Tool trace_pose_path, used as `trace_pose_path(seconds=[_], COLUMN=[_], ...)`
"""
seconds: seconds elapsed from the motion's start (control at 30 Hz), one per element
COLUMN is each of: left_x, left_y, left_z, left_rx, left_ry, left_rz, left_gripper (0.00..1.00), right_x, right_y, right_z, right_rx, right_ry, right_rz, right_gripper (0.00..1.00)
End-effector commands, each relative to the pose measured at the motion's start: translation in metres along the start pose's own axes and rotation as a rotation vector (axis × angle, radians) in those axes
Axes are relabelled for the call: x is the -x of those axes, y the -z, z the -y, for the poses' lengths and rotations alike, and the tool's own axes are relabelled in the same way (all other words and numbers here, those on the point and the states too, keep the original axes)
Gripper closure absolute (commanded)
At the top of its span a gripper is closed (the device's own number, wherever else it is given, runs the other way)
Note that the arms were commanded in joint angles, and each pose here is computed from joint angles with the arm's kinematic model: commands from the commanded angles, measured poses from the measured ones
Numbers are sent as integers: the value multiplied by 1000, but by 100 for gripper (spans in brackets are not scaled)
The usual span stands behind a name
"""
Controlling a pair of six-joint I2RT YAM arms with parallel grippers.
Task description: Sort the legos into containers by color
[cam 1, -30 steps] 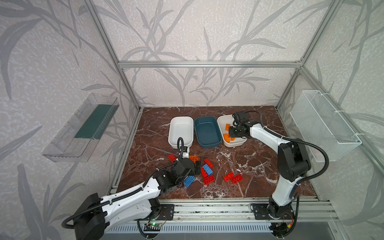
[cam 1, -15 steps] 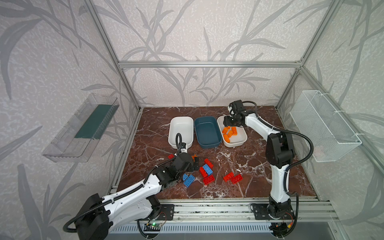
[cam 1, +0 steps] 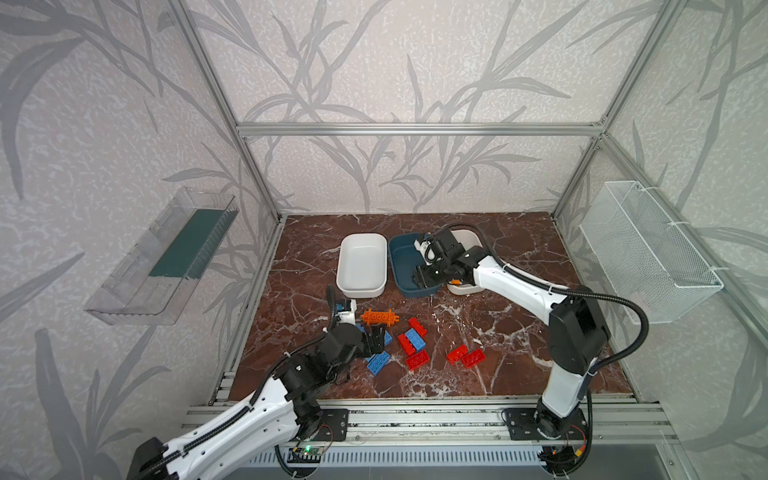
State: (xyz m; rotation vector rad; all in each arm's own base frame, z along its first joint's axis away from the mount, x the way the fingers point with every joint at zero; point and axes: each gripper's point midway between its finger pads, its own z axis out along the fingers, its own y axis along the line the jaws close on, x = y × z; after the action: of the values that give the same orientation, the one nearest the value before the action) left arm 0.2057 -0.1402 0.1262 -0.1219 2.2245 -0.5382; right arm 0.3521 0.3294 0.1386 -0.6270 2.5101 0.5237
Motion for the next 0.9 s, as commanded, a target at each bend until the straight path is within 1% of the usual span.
trace_pose_path(seconds=[0.0, 0.07, 0.2, 0.33, 0.57, 0.87], left_x=[-17, -21, -22, -24, -27, -27], left_y=[7, 9, 19, 25, 31, 31], left_z=[-16, -19, -24, -29, -34, -36], left_rx=[15, -2, -46, -60, -68, -57], left_ry=[24, 28, 75, 103, 118, 113], left_rz=[-40, -36, 9, 24, 24, 30], left_gripper=[1, 1, 1, 1, 1, 1], right_x=[-17, -26, -41, -54, -58, -57], right_y=[-5, -11, -26, -42, -65, -88], right_z=[-30, -47, -76, -95, -113, -116], right_rx=[32, 62, 105, 137, 150, 135], right_ry=[61, 97, 185, 248, 312, 346], right_rz=[-15, -29, -65, -111, -148, -166], right_gripper=[32, 31, 30, 30, 31, 33])
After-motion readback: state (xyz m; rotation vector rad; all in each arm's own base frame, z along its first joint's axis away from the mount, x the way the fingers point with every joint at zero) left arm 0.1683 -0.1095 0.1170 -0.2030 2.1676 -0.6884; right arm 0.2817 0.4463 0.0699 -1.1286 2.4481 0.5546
